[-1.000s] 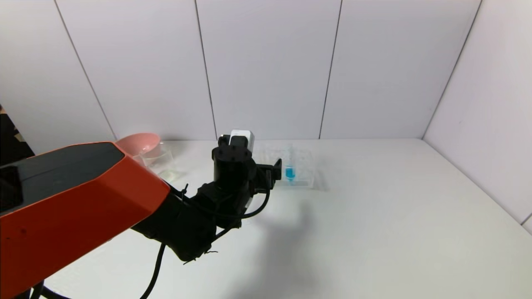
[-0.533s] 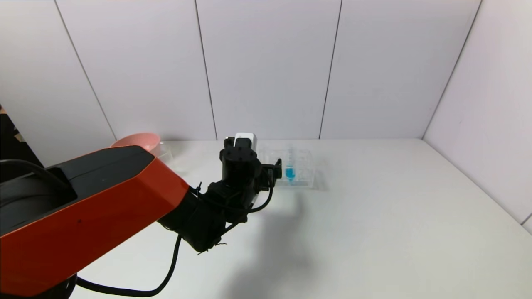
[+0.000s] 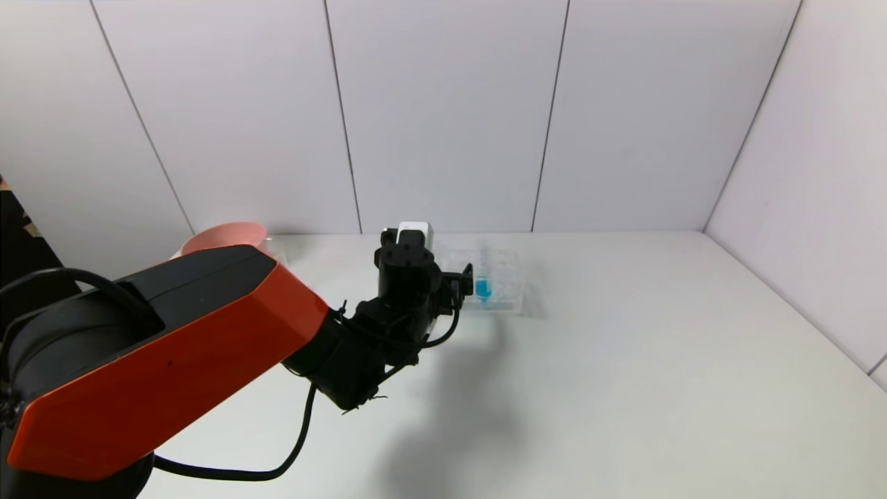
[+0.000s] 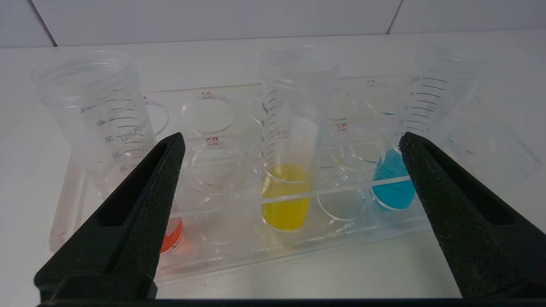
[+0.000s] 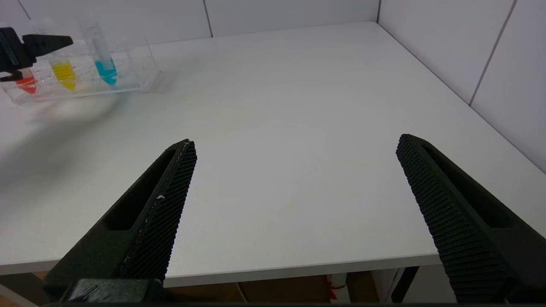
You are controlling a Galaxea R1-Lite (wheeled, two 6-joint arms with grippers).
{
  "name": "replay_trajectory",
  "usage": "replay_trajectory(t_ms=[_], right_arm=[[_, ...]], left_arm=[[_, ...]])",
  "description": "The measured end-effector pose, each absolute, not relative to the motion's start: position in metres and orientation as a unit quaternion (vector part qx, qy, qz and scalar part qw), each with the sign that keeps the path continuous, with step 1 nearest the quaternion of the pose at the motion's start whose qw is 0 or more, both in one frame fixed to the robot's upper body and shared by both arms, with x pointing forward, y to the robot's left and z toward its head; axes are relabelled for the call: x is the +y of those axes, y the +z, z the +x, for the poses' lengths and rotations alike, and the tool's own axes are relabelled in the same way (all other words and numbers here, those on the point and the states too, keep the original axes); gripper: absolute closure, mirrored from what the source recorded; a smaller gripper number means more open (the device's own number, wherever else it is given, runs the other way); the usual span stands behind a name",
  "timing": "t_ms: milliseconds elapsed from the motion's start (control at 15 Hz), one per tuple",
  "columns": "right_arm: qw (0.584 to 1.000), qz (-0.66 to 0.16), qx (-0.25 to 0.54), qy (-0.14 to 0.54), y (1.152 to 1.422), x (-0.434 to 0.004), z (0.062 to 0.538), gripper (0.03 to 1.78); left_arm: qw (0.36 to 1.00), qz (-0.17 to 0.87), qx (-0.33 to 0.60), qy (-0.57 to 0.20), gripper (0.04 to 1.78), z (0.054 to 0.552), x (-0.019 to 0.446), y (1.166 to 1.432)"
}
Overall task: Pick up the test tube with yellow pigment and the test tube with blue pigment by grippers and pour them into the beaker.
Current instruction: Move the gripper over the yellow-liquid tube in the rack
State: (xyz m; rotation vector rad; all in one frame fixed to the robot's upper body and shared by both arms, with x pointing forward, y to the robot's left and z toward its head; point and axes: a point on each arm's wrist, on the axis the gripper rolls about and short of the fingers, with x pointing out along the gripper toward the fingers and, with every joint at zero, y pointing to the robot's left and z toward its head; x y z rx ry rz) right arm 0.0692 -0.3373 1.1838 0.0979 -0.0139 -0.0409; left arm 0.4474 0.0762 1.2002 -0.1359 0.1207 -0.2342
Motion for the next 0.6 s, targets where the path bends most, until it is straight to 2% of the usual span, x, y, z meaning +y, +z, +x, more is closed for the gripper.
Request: replay_trajectory(t_ms=[600], right_arm=[[0.999, 0.049, -0.007, -0.020, 1.184, -0.337, 0.069, 0.10]], left_arm=[[0.990, -0.074, 0.062, -0.101, 0.08, 0.468, 0.076, 1.196]])
